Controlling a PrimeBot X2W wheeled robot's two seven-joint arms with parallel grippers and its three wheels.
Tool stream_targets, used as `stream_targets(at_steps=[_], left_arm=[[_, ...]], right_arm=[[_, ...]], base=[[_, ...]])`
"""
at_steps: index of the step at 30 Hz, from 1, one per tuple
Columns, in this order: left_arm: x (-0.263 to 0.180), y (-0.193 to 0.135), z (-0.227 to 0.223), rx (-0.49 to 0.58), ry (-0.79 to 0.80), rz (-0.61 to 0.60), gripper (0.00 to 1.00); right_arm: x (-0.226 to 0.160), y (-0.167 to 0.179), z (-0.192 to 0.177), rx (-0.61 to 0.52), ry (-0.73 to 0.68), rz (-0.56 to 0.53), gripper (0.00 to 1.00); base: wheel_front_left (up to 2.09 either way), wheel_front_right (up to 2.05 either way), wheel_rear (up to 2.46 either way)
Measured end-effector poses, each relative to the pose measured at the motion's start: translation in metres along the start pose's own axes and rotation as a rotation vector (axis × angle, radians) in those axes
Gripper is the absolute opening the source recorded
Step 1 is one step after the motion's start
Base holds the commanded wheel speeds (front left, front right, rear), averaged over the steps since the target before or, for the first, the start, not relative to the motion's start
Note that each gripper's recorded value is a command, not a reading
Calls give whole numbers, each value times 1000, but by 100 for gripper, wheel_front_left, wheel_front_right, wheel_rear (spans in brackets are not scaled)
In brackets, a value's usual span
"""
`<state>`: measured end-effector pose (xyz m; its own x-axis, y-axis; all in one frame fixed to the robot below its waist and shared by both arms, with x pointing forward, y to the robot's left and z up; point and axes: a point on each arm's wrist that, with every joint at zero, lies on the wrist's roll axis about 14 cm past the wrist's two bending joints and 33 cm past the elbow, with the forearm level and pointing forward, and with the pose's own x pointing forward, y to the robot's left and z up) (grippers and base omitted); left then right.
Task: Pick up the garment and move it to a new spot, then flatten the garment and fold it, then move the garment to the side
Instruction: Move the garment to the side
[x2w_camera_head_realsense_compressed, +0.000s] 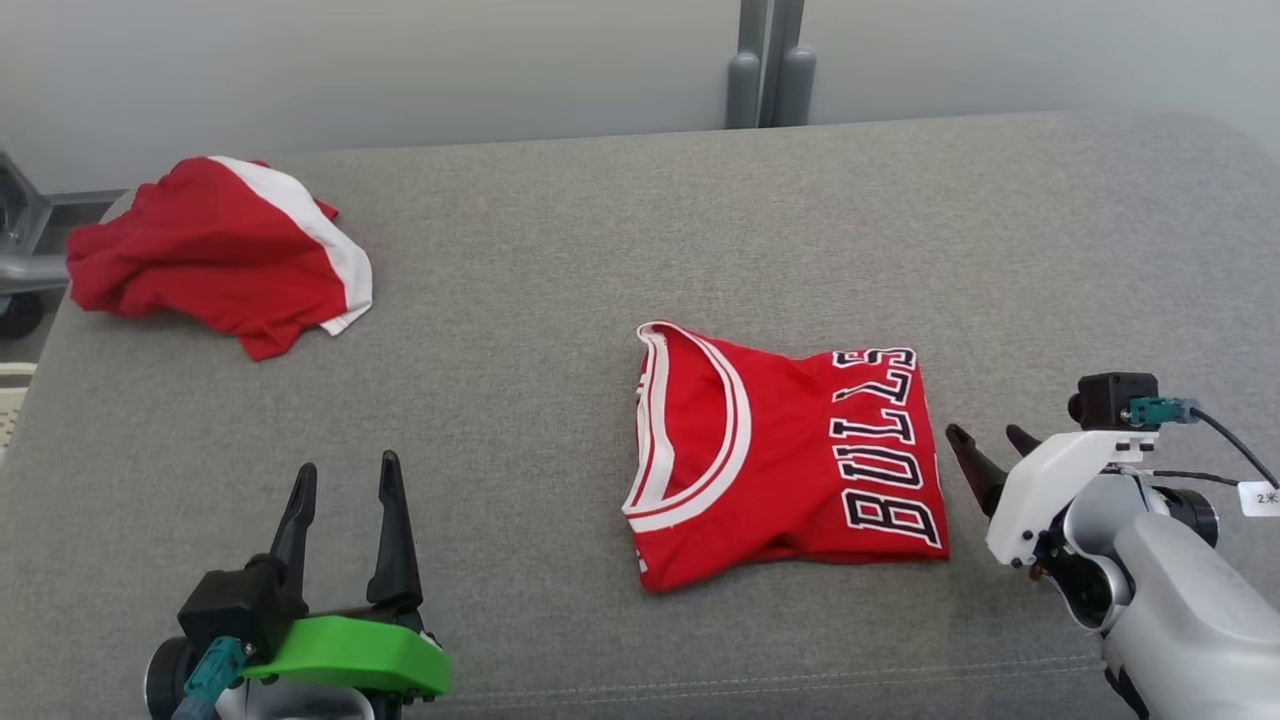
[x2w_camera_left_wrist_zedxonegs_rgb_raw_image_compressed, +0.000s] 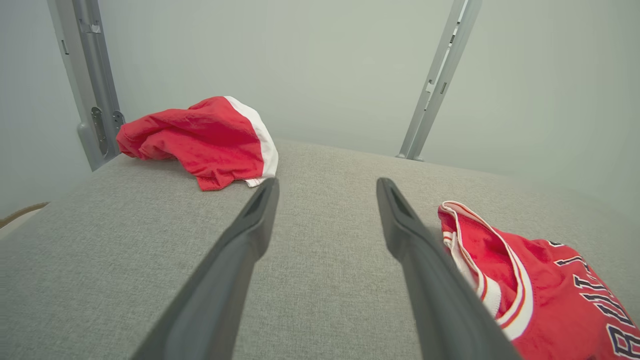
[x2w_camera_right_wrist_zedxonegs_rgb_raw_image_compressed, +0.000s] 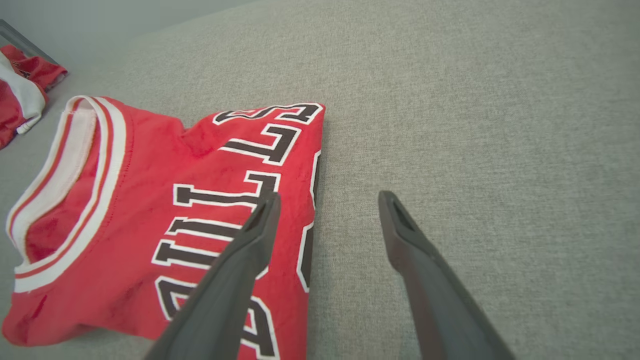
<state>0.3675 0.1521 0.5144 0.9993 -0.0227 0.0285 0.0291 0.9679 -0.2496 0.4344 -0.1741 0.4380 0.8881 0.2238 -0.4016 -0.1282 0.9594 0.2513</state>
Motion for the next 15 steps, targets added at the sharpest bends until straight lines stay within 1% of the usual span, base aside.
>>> stream_targets(at_steps=[4,8,15], left_arm=[[-1,11,-1,5,5,33,100],[-2,21,-2,10,7,62,100],[-4,39,-5,24,17,113,100]], right_arm=[[10,-2,-14,38,94,2,100],[23,2,-18,49,148,16,100],[42,22,-37,88,256,70,100]], base=[[0,0,0],[0,0,0],[0,0,0]])
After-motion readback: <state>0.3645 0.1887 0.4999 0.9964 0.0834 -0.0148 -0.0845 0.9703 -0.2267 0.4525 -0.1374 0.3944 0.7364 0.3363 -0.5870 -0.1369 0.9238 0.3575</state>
